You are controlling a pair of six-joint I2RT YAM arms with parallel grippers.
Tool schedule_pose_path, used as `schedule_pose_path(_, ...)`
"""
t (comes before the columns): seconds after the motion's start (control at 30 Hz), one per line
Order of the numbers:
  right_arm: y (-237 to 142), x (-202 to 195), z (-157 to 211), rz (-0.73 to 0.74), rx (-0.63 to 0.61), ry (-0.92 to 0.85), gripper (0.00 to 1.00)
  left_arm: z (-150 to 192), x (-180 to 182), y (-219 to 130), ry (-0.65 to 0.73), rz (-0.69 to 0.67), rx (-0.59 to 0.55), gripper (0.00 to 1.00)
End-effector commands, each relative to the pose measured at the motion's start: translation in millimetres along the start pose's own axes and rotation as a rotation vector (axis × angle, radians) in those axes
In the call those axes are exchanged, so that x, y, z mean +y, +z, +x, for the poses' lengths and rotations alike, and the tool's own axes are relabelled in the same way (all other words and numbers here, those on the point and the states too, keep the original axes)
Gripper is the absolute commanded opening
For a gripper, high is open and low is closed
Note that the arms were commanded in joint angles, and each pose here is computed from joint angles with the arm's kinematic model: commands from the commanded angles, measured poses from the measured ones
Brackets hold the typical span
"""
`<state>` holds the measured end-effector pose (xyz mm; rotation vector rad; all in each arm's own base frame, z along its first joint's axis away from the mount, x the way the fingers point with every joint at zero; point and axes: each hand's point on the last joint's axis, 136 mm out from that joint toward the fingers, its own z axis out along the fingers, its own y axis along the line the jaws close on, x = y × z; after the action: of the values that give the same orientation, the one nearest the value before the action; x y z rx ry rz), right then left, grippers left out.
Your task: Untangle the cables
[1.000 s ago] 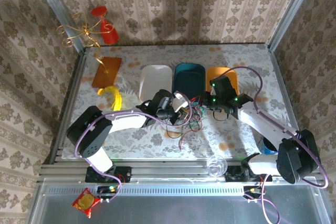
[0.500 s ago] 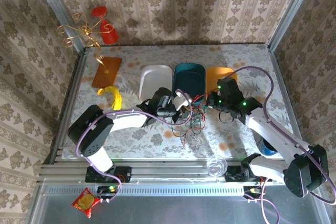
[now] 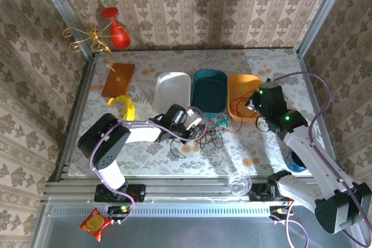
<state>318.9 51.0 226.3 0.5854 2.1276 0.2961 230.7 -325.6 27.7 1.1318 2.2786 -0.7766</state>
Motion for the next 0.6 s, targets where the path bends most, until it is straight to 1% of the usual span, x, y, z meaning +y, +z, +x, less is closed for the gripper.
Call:
schedule_pose_path(0.0, -26.2, 20.0, -41.5, -0.118, -0.151, -0.009, 0.0, 12.6, 1.1, -3.7, -0.027, -0.021, 0.045, 0.0)
schedule_pose_path(0.17, -63.6, 38.5, -76.3, -0.22, -0.266, -0.049, 0.0, 11.7, 1.5, -3.4, -0.025, -0.023, 0.045, 0.0)
schedule_pose_path(0.4, -105.0, 46.7, -120.6, -0.263, -0.424, -0.05, 0.0, 10.7, 1.3, -0.6, -0.025, -0.019, 0.048, 0.0)
schedule_pose_path(0.47, -108.8, 47.4, -130.5, -0.267, -0.457, -0.038, 0.0, 10.1, 1.3, 0.5, -0.026, -0.019, 0.05, 0.0)
schedule_pose_path(0.57, -94.8, 41.5, -137.8, -0.226, -0.455, -0.023, 0.0, 8.6, 0.3, 2.0, -0.015, -0.023, 0.051, 0.0)
